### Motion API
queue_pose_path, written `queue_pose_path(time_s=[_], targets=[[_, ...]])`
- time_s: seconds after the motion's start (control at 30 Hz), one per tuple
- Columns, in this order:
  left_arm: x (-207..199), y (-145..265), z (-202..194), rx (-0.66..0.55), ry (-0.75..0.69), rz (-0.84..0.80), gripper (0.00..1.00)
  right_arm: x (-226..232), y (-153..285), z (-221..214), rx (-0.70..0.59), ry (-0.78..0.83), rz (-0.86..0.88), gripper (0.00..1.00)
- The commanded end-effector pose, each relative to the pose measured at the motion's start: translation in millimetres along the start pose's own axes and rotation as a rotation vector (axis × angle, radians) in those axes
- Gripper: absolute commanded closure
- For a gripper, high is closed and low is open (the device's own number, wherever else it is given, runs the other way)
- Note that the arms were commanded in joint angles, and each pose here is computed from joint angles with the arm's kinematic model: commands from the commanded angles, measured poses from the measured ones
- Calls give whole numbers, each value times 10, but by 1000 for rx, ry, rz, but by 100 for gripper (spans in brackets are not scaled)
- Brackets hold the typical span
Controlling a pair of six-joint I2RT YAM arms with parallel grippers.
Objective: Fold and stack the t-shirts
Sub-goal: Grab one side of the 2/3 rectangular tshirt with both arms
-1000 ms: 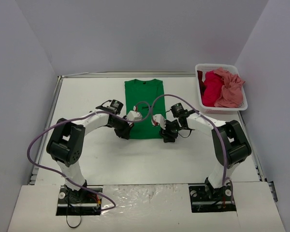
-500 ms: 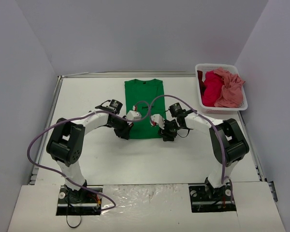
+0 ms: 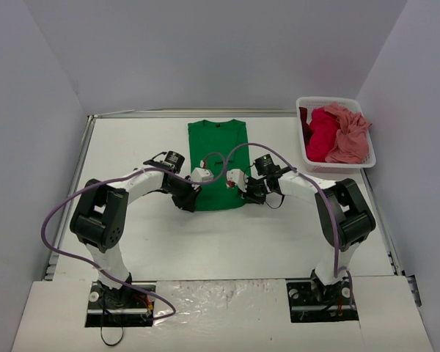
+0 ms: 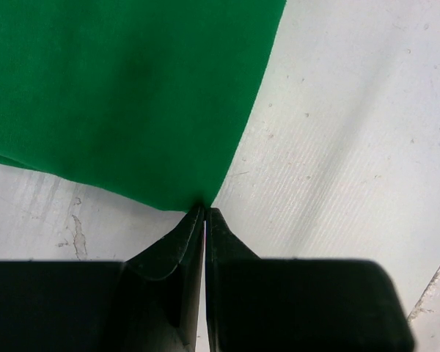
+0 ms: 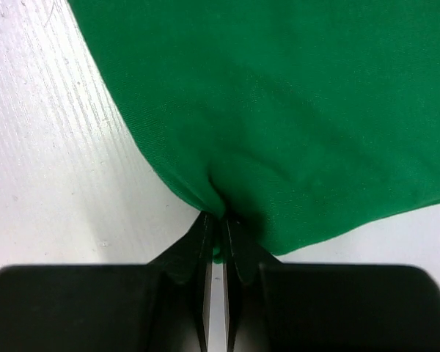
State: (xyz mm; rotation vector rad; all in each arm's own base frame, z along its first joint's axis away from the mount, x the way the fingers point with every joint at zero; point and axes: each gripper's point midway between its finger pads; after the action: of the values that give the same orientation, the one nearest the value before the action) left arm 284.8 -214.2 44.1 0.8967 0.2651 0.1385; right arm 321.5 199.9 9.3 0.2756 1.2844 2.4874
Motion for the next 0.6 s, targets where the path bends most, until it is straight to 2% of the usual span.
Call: queue_pose_path(time_s=[0.0,0.1,0.27,0.33,0.5,0.57], targets=[[-3,96,114,-26,-34,-11,98,77,-66,-386,145,-66,-3,100],[-16,153,132,-30,-30,-11,98,125,18,-362,145,-66,9,100],[-183,322,178,-30,-51,-61,98,471,317,-183,116,-51,160,100],[-248,403,220,-33,-69,-81,97,671,470,-187,147,-48,225,100],[-659,675,252,-47,-113,-211,98,1020,767,-146,182,-29,297,100],[-872,788,223,-35,-121,-295,98,1105,885,-58,143,-22,314,100]])
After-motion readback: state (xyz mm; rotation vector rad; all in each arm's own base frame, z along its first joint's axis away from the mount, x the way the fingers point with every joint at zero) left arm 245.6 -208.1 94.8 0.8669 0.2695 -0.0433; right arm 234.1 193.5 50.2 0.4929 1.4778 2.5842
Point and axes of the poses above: each gripper's point midway between its finger pads, its own y axis back along the fingers, its own x axis along the line the jaws close on, z = x × y, and after that the axes turned 13 degrees about -y, right-handed
